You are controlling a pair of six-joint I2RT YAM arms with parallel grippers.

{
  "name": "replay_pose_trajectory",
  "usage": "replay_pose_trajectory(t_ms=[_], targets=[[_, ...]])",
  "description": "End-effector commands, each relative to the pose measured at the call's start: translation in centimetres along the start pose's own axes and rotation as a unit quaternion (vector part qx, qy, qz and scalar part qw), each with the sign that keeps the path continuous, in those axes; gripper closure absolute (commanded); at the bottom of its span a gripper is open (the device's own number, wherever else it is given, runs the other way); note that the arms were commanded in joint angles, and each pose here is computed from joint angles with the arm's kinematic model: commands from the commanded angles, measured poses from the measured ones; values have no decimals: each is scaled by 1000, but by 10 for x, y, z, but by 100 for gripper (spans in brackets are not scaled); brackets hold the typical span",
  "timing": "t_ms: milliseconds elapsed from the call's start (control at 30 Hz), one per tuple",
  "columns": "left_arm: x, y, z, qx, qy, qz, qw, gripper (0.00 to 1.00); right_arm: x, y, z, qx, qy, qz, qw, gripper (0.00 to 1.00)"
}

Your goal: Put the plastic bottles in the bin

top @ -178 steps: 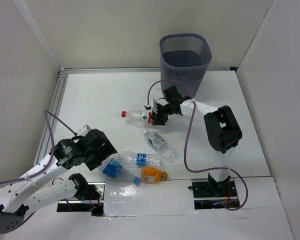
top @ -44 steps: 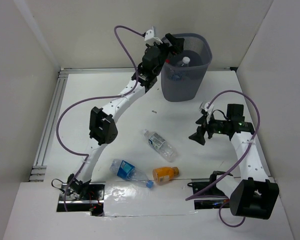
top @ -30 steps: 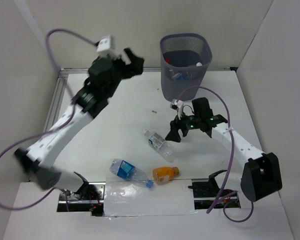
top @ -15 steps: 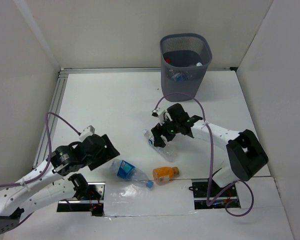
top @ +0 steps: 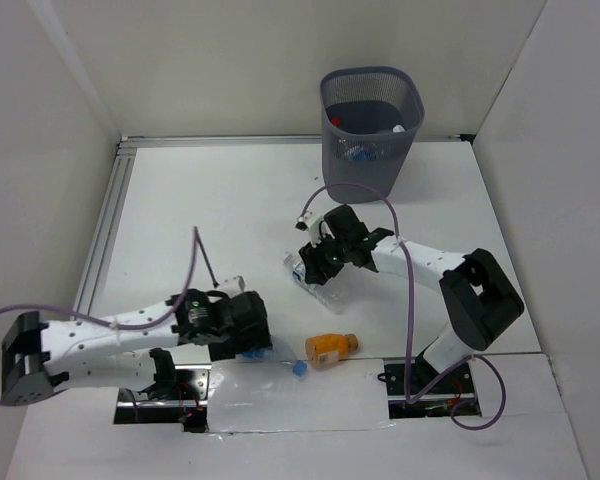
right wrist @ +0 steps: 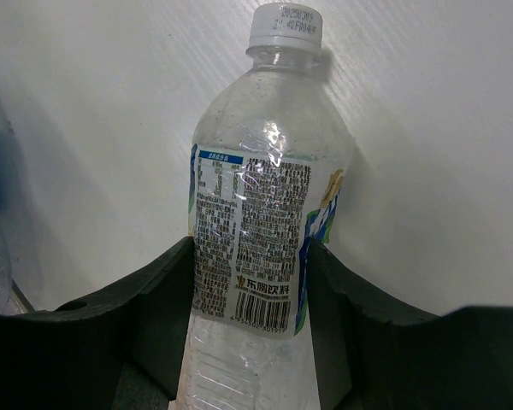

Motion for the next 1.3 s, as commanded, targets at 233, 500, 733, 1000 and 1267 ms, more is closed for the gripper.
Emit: replay_pose_trajectory(t_ms=[233, 500, 733, 1000, 1267], targets=[[-7, -35, -11, -13, -22, -4, 1000, 0, 59, 23, 23, 42, -49, 50, 997, 100], [-12, -21, -18, -1, -18, 22, 1000, 0, 119, 26, 62, 57, -131, 65, 988, 100], [-15, -25, -34, 16, -8, 9, 1000, 0, 243, 24, 163, 52, -296, 74, 951, 100], [-6, -28, -42, 9, -12, 19, 1000, 0, 353, -5, 295, -6, -492, 79, 867, 100], [0, -27, -57, 16, 1, 26, 1000, 0, 374, -137, 276, -135, -508, 21, 851, 100]])
Point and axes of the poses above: each gripper's point midway between its finger pads, its own z axis back along the fingers, its own y axis along the line the jaws close on, x = y × z, the point moved 5 cm from there along z, back along the fingers, and after that the axes turned 13 degrees about -z, right-handed, at the moved point
